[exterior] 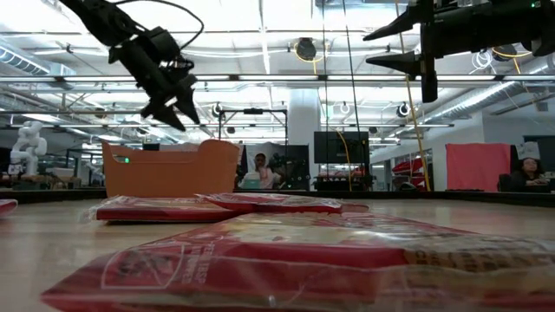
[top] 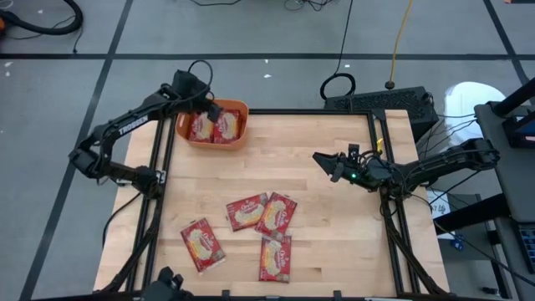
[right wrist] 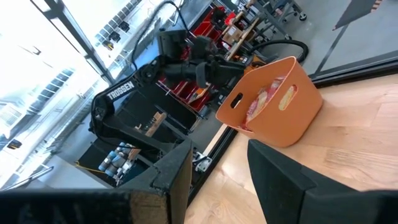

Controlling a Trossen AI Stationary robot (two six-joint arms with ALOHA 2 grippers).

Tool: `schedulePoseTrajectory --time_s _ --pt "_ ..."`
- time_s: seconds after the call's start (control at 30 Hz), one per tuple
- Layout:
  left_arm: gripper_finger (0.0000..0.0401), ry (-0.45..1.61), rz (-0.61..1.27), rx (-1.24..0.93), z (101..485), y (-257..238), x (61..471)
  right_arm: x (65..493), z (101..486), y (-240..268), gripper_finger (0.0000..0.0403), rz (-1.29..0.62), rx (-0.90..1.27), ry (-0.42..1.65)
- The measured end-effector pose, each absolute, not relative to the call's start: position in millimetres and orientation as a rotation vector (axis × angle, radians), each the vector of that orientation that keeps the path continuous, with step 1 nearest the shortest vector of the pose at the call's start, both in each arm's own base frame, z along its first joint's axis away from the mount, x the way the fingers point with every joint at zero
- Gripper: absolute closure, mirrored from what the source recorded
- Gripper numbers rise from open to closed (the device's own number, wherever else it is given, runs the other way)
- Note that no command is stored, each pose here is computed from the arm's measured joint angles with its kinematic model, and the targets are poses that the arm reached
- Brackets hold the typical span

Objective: Sort popcorn bags into baskets
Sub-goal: Stack the red popcorn bag on top of the red popcorn bag in the orange bin

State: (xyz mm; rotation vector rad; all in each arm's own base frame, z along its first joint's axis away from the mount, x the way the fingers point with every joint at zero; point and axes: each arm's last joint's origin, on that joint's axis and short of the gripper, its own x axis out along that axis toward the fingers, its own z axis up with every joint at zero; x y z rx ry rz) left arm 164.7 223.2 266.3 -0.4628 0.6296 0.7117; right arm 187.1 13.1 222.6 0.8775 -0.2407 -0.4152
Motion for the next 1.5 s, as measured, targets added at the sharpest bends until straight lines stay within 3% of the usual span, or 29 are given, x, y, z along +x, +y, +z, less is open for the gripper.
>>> schedulePoseTrajectory --time_s 0.17,0.5,0.97,1.1,1.27,1.5 --pt "0.0104 0.605 0.7 -0.488 273 219 171 187 222 13 0.0255 -0.419 0.875 -0.233" --pt "0.0162 0.625 0.583 -0.581 271 193 197 187 222 13 0.0255 -0.417 0.893 -0.237" --pt "0.0207 0.59 0.265 -0.587 304 102 225 187 220 17 0.0255 -0.409 0.896 -0.217" --pt "0.0212 0.674 0.145 -0.525 301 64 234 187 220 17 0.0255 -0.412 0.894 -0.213" --pt "0.0212 0.865 0.176 -0.459 287 30 234 187 220 17 0.0255 -0.41 0.919 -0.218" --pt "0.0213 1.123 0.209 -0.547 260 11 225 187 219 20 0.0255 -0.397 0.937 -0.206"
